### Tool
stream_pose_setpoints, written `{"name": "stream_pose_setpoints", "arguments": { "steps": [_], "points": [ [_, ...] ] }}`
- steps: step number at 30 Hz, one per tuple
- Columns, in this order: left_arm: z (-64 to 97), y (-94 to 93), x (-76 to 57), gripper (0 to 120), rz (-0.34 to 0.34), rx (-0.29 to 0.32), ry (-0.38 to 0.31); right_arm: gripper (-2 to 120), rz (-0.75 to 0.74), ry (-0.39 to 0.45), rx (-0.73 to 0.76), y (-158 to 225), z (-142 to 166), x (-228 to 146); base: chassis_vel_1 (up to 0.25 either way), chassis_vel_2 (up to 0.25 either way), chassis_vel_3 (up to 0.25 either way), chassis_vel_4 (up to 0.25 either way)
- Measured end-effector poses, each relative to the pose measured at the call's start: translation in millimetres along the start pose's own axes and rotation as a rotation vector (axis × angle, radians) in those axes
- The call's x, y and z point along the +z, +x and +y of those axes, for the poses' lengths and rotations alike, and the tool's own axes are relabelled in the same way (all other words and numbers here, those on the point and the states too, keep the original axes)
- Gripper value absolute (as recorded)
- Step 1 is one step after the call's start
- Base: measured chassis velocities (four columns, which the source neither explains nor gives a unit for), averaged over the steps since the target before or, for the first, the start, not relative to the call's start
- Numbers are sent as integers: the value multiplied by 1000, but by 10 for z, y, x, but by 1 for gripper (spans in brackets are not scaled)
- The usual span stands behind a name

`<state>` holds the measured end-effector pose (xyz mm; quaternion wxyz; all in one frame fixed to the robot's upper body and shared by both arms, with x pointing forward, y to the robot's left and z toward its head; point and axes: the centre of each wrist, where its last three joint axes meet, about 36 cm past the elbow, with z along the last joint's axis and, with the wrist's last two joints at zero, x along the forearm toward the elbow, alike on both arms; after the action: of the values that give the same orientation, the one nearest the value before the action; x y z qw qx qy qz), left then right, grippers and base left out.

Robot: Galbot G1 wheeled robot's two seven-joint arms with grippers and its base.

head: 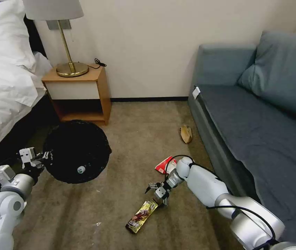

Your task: Pick up the trash bin, then pick up the garbage on the floor and place it into the trash bin.

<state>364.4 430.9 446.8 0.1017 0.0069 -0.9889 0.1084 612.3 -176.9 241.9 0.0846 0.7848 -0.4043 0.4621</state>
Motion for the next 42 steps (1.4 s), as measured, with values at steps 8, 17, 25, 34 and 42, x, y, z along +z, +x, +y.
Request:
{"name": "stream_pose_setpoints", "arguments": {
  "steps": [8,17,25,34,42],
  "points": [
    [-9,5,14,2,-1,-1,2,100,-10,-5,-20,-121,117,-3,0,0,0,0],
    [-24,28,52,2,2,-3,2,98,-12,-28,-4,-173,191,43,0,0,0,0],
    [-43,29,56,2,0,0,-2,76,-5,-36,36,-161,163,64,0,0,0,0],
    [-65,13,52,2,-3,6,-4,44,-6,-35,57,-173,145,52,0,0,0,0],
    [-81,-9,43,2,-4,8,-8,13,0,-30,65,-74,106,68,0,0,0,0]
  ]
}}
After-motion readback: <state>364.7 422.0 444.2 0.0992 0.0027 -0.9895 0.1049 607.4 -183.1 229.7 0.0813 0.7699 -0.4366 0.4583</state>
